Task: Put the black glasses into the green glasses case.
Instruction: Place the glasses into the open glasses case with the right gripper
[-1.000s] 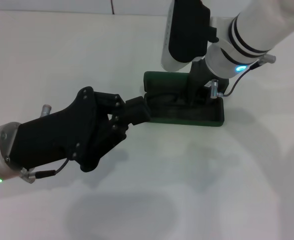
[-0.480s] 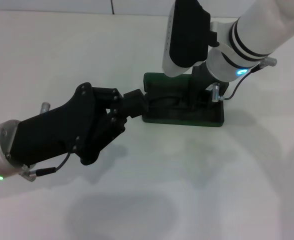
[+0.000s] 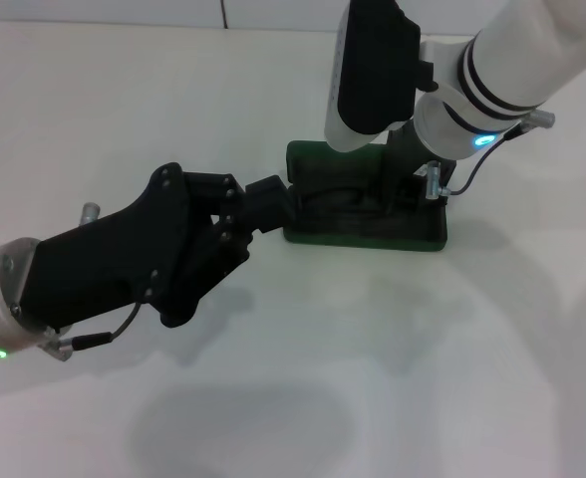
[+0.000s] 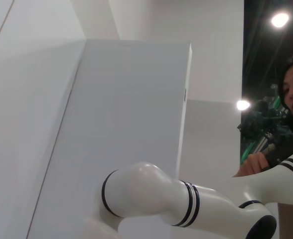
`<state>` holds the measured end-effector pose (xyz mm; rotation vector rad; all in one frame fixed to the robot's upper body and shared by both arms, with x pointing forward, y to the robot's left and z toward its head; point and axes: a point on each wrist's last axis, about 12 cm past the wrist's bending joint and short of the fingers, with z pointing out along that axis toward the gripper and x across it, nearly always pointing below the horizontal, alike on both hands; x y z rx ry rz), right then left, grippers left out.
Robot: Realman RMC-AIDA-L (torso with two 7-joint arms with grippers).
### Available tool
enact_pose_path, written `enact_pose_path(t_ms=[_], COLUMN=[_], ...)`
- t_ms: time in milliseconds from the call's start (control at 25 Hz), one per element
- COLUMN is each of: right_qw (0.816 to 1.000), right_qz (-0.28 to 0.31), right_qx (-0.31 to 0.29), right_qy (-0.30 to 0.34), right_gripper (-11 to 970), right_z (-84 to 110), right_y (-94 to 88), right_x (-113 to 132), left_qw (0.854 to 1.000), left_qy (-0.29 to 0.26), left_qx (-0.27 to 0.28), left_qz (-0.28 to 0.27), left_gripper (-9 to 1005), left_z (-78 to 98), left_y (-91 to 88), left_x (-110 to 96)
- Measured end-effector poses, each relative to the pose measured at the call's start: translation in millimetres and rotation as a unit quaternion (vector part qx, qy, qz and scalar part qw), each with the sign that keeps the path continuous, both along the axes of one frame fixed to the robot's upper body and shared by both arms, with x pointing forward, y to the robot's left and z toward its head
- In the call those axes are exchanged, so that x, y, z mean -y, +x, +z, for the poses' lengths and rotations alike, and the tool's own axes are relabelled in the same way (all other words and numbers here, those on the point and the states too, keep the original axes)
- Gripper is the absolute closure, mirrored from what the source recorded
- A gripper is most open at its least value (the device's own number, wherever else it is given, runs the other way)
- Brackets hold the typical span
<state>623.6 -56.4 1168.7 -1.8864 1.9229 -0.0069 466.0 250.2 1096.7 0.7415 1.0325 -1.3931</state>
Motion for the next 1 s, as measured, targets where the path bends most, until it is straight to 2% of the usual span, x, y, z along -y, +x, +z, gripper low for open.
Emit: enact_pose_path(t_ms=[1000], right_qw=[1.000], right_qz=[0.001], right_qx=[0.004], right_qy=[-0.006], right_gripper=[907], right_z=[-1.2], right_y=[-0.7], right_x=[0.4], left_qw=[1.000], left_qy=[-0.001], left_qx=[-0.005], left_qz=[0.002], left_gripper=[952], left_z=[-2.2], left_y=[-2.9], left_x=[-0.4])
